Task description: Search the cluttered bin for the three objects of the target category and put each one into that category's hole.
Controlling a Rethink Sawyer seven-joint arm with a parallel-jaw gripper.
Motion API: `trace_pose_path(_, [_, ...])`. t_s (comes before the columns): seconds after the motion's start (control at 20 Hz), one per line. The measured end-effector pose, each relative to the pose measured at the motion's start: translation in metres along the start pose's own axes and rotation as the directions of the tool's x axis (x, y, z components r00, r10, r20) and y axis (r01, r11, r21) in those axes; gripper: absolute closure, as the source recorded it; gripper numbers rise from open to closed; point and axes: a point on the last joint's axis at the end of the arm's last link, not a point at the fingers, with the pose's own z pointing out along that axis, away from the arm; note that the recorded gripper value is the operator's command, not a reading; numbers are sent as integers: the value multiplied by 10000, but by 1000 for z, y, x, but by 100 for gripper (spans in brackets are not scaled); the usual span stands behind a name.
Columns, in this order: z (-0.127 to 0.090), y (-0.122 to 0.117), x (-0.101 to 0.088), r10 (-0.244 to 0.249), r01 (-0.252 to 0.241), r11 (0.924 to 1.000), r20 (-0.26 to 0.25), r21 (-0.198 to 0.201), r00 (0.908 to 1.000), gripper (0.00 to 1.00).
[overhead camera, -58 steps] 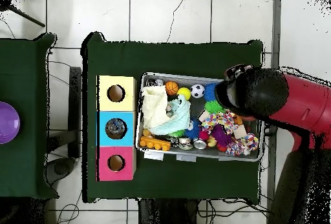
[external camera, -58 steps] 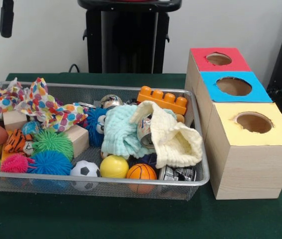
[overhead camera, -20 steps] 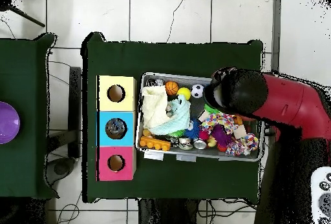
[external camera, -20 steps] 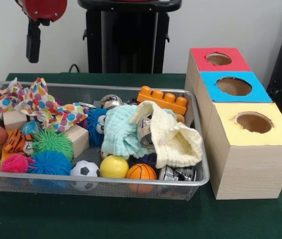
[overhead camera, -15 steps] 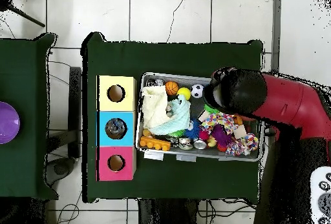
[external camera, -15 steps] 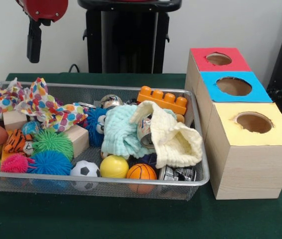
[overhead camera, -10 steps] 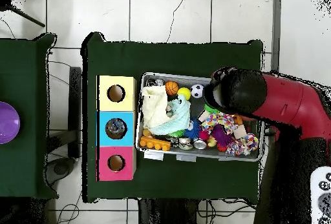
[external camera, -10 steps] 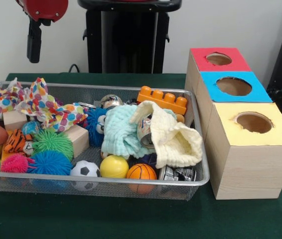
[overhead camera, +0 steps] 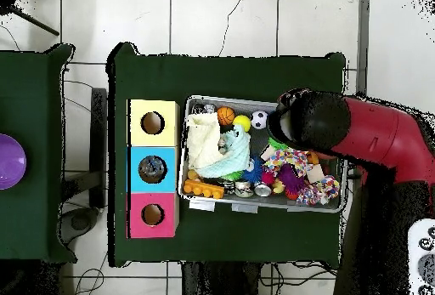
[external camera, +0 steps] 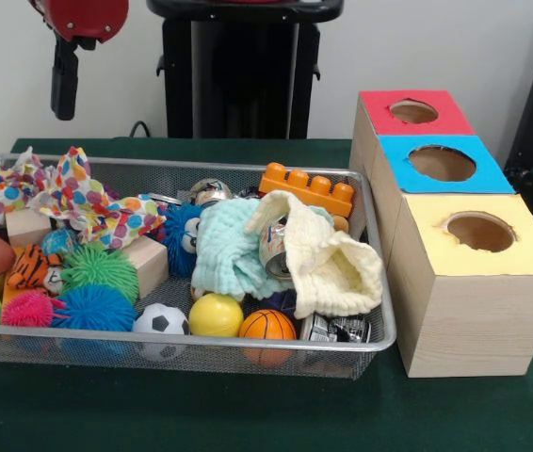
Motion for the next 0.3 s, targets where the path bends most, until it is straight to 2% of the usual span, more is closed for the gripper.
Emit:
trace_pose_path(0.2, [1,0,0,-2,2,10000,-10,5,10000,100])
trace_pose_path(0.25, [1,0,0,-3,3,10000,-14,7,10000,0])
trace_pose_path(0.3, [1,0,0,-2,2,10000,-16,9,10000,0])
